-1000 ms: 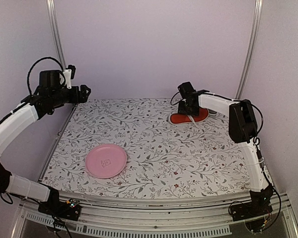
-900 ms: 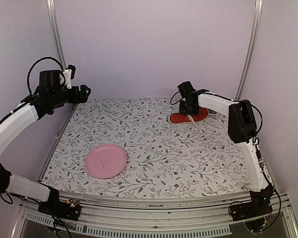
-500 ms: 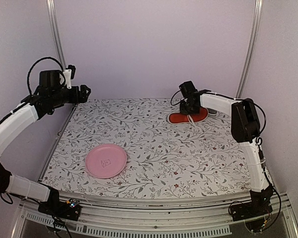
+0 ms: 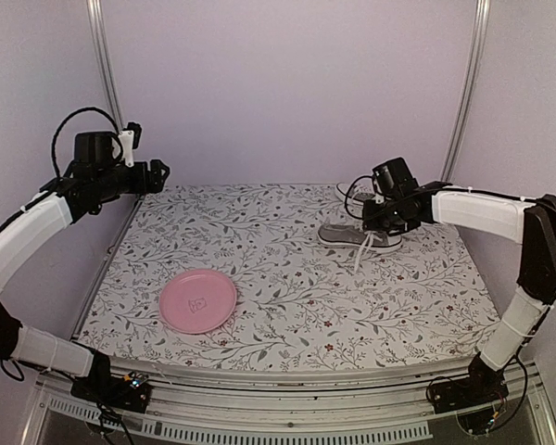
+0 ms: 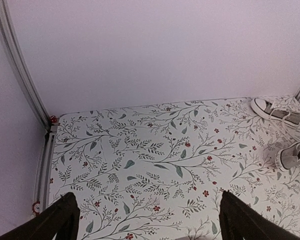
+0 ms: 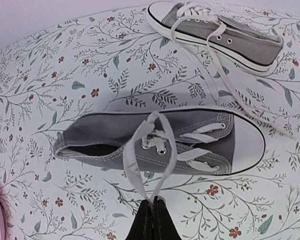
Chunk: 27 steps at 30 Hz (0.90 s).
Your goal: Tie the shoes
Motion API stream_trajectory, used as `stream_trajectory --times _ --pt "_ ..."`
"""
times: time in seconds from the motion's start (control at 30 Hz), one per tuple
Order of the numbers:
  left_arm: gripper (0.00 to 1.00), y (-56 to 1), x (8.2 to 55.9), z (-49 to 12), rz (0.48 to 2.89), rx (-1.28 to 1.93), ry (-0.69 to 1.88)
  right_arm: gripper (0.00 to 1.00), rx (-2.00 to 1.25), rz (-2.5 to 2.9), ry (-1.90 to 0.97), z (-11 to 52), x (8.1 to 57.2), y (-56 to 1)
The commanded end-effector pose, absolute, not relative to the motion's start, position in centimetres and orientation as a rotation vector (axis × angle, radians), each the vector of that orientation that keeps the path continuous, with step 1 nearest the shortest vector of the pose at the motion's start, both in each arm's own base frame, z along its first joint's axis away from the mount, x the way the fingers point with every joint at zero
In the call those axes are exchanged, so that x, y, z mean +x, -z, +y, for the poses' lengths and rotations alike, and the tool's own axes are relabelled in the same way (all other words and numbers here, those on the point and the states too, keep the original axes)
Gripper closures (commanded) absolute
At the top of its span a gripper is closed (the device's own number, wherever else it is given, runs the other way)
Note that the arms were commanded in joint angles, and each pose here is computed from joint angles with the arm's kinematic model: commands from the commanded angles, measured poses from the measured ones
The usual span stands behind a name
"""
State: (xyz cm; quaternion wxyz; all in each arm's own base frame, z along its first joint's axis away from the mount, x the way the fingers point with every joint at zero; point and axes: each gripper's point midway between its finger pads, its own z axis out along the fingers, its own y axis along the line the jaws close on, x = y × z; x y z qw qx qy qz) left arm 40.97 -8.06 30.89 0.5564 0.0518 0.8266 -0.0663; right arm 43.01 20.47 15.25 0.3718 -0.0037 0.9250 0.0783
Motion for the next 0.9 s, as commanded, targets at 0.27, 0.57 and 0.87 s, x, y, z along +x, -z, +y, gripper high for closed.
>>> stream_trajectory --times 0.27,0.57,0.87 --pt "0.07 -29.7 40.2 -12.9 1.937 0.306 0.316 0.98 0.066 2.400 -0.297 17.9 36.6 -14.9" --pt "0.08 -26.3 35.6 -32.9 1.820 0.741 0.820 0.47 0.228 2.416 -0.421 16.5 37.2 -13.3" --pt "0.11 -17.2 41.1 -43.5 1.879 0.897 0.902 0.23 0.296 2.359 -0.470 14.3 36.0 -14.1"
